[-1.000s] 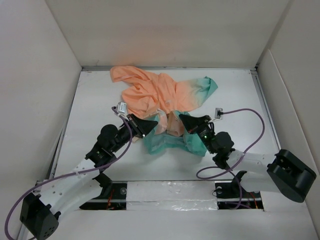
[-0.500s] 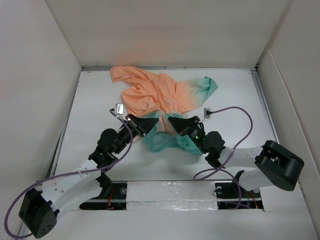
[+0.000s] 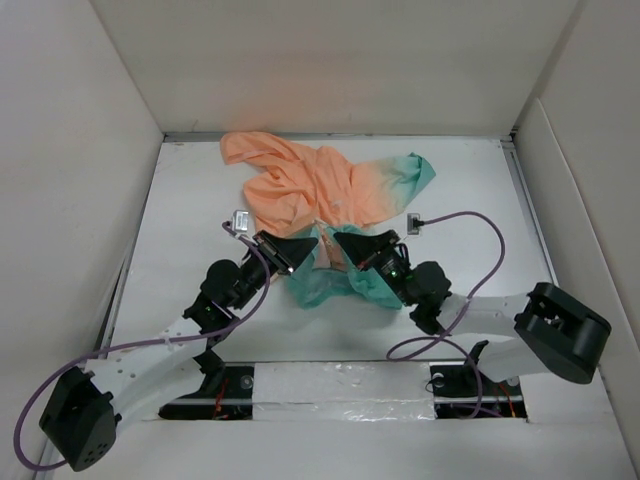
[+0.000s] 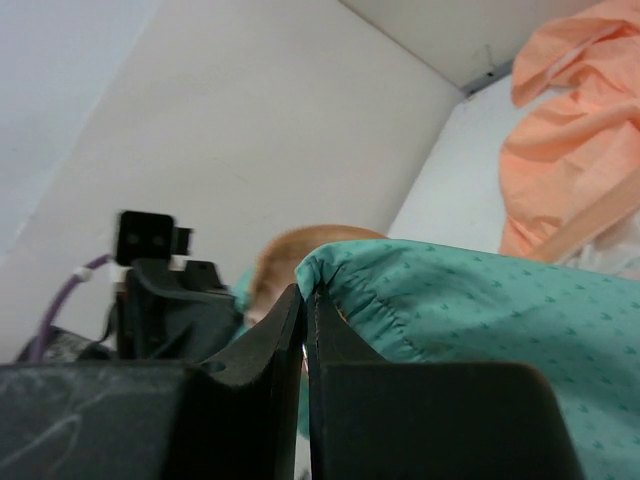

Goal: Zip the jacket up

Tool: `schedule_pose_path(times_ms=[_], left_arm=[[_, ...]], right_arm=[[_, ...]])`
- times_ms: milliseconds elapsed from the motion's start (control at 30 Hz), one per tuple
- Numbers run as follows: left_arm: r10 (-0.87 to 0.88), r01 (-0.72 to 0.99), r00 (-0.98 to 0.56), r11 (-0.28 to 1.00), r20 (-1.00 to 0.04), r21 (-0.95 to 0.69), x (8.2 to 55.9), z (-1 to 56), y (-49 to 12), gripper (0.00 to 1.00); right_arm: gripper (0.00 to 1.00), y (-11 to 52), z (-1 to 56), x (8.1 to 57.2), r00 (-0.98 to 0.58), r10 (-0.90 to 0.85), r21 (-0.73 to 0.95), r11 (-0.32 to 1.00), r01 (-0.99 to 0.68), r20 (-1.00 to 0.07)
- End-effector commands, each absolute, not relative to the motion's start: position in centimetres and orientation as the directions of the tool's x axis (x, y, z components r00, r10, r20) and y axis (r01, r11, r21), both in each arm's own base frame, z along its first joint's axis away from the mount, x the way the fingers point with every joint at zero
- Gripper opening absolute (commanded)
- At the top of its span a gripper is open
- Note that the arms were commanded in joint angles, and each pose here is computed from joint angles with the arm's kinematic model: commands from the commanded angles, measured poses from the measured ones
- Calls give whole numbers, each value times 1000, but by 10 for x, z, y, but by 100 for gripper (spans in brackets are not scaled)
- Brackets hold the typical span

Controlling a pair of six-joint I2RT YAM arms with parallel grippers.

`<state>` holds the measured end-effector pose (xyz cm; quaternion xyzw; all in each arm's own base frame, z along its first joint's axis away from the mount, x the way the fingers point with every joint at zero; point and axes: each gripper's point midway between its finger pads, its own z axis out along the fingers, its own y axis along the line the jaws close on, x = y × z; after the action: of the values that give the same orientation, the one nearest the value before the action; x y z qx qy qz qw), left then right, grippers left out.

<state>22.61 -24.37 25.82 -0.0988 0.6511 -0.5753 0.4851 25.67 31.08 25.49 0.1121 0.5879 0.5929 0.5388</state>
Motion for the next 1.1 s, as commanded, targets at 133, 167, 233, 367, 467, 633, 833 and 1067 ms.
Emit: schedule_pose_path(times_ms=[133, 167, 233, 367, 467, 633, 833, 1067], left_arm=[[-720, 413, -399, 411, -567, -813, 237, 279, -221, 0], [-731, 398, -369, 433, -574, -808, 240, 281, -214, 0], [-727, 369, -344, 477, -594, -798, 238, 275, -203, 0], [-722, 305, -305, 544, -622, -781, 240, 262, -185, 0], [-707, 306, -318, 554, -632, -774, 237, 254, -185, 0], [-681, 318, -361, 552, -637, -771, 236, 244, -195, 0], [-669, 338, -376, 546, -642, -767, 233, 243, -198, 0], [-667, 343, -371, 549, -647, -762, 231, 242, -197, 0]], right_arm=[[0, 298, 289, 218, -478, 743, 822, 169, -543, -468], [0, 303, 248, 216, -531, 676, 843, 275, -461, -511], [0, 302, 218, 211, -582, 606, 839, 362, -406, -543], [0, 309, 138, 174, -732, 346, 762, 542, -355, -587], [0, 309, 90, 150, -803, 203, 704, 627, -333, -560], [1, 302, 46, 134, -856, 141, 669, 691, -275, -498], [35, 298, 29, 135, -865, 96, 615, 742, -267, -492], [39, 294, 18, 122, -894, 74, 627, 738, -249, -442]])
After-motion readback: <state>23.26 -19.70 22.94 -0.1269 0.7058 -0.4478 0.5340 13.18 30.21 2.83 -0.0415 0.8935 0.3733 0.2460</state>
